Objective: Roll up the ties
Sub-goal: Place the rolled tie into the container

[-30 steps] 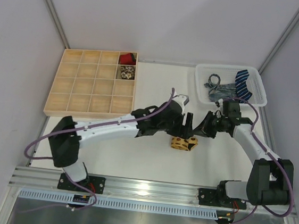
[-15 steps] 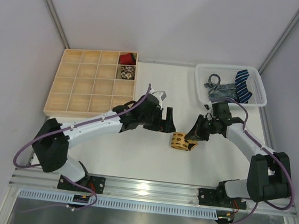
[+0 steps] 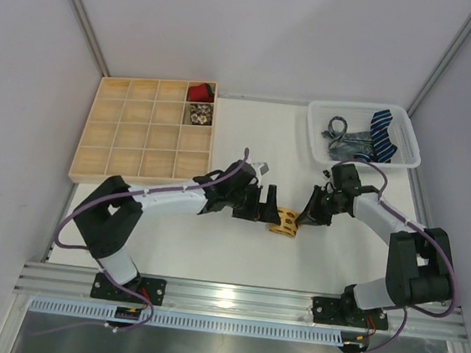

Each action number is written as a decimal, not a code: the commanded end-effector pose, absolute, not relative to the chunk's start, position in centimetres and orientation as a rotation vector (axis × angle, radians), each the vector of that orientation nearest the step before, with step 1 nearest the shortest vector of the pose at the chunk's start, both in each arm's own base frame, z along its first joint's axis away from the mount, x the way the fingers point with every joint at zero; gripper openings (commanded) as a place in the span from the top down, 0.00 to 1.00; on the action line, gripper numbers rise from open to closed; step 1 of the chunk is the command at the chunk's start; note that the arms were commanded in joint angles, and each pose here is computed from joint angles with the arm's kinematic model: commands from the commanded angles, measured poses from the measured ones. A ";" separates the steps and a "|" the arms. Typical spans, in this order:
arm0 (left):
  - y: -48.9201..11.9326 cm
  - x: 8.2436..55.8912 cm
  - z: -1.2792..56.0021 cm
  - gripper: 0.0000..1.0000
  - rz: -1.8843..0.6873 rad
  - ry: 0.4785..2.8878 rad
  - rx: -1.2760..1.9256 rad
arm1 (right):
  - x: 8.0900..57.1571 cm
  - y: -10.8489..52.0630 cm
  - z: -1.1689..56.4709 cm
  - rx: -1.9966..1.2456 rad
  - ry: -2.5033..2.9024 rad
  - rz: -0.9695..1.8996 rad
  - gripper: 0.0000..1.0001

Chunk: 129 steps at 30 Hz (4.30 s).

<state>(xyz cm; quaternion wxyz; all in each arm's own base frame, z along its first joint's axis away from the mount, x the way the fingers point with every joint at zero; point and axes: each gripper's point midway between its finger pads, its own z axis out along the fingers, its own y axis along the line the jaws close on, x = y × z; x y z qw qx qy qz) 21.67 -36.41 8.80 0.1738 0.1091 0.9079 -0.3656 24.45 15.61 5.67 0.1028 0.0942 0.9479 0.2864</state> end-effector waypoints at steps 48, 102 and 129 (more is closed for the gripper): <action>-43.4 24.1 5.1 0.30 -1.218 2.605 0.014 | 25.7 14.4 3.8 0.277 2.785 0.827 1.00; -19.2 37.1 17.5 0.99 -0.966 2.566 0.073 | 27.8 14.4 11.9 0.229 2.589 0.799 1.00; -13.1 38.3 10.2 1.00 -0.699 2.777 -0.102 | 27.3 14.3 11.9 0.199 2.577 0.805 1.00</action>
